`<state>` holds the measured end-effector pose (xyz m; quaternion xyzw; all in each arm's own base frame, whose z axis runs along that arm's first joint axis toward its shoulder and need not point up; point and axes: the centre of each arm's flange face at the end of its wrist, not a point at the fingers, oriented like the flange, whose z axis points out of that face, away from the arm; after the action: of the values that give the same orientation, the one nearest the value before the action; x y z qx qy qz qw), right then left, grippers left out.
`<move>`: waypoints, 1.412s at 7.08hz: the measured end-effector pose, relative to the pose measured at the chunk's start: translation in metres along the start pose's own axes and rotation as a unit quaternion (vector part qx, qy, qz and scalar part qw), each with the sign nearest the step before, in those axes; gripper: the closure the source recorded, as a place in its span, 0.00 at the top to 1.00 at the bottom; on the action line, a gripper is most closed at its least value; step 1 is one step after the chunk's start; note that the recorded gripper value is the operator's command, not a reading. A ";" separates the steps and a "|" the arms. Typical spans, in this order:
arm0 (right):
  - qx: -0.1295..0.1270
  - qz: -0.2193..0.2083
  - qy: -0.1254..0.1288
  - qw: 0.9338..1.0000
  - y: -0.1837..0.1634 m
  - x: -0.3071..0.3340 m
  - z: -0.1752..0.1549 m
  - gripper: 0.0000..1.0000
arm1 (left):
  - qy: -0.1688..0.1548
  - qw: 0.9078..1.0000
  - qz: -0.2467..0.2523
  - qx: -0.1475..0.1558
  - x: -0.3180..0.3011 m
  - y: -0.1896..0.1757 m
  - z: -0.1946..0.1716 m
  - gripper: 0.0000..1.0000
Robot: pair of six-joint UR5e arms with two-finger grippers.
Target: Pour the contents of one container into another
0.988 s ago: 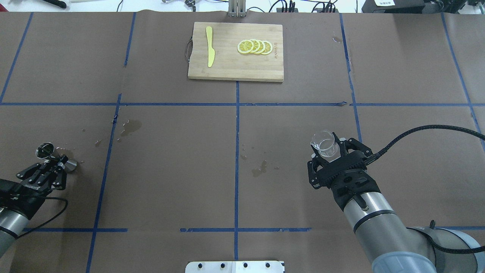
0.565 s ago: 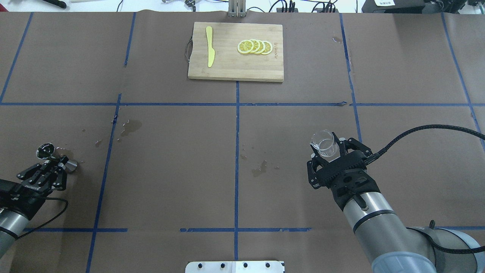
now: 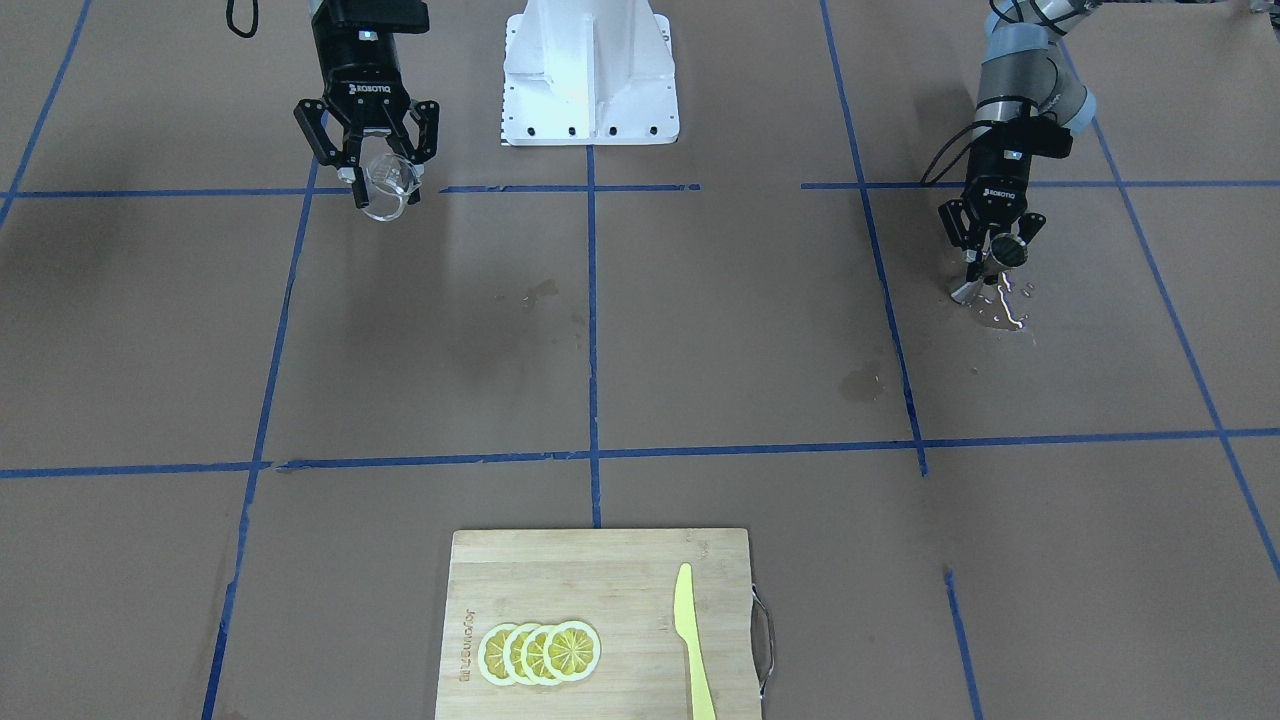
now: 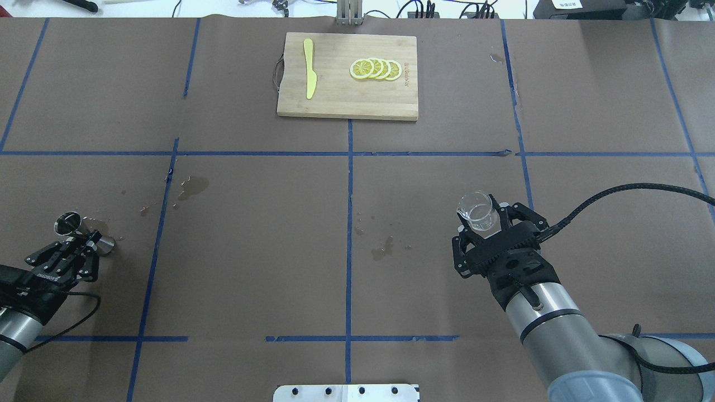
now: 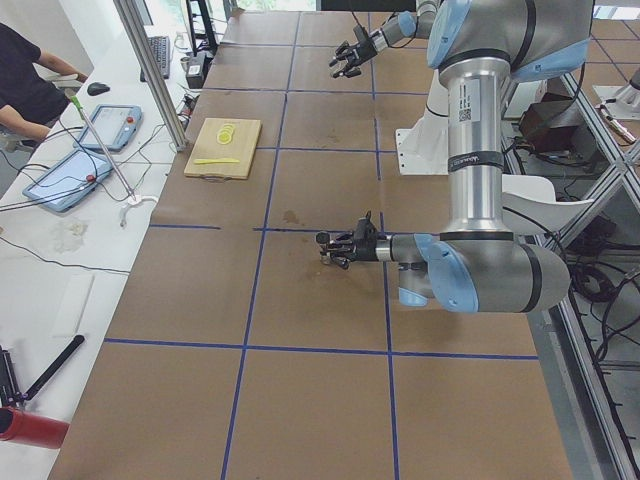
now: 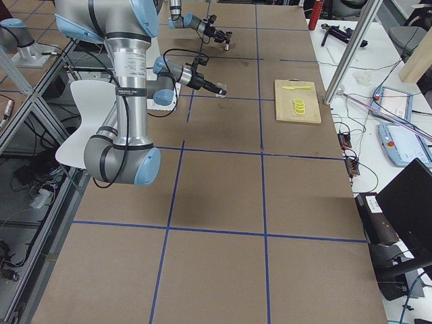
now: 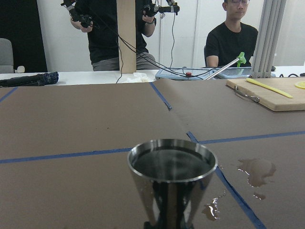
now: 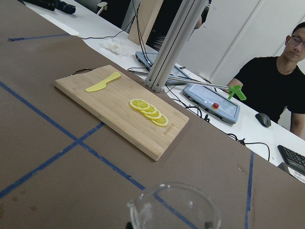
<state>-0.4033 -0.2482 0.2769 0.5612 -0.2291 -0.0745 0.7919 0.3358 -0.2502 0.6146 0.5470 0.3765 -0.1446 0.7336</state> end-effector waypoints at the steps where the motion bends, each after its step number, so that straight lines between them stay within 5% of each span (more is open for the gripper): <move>1: 0.000 0.000 0.000 1.000 0.000 0.000 0.000 0.00 | 0.000 1.000 0.000 -0.001 0.000 0.000 0.000 0.00; 4: 0.001 0.002 -0.001 1.000 -0.002 -0.001 -0.001 0.00 | 0.002 1.000 0.001 -0.002 0.001 0.002 -0.001 0.23; 6: 0.002 0.003 -0.001 1.000 -0.003 -0.001 -0.001 0.00 | 0.003 1.000 -0.001 -0.002 0.002 0.001 -0.001 0.48; 7: 0.003 0.004 -0.002 1.000 -0.004 -0.001 -0.002 0.00 | 0.003 1.000 -0.001 -0.002 0.002 0.001 -0.001 0.92; 10: 0.004 0.006 -0.003 1.000 -0.006 -0.001 -0.003 0.00 | 0.003 1.000 -0.001 -0.002 0.002 0.001 -0.001 0.99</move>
<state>-0.4017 -0.2474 0.2704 0.5623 -0.2355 -0.0706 0.7895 0.3374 -0.2480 0.6140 0.5455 0.3794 -0.1427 0.7336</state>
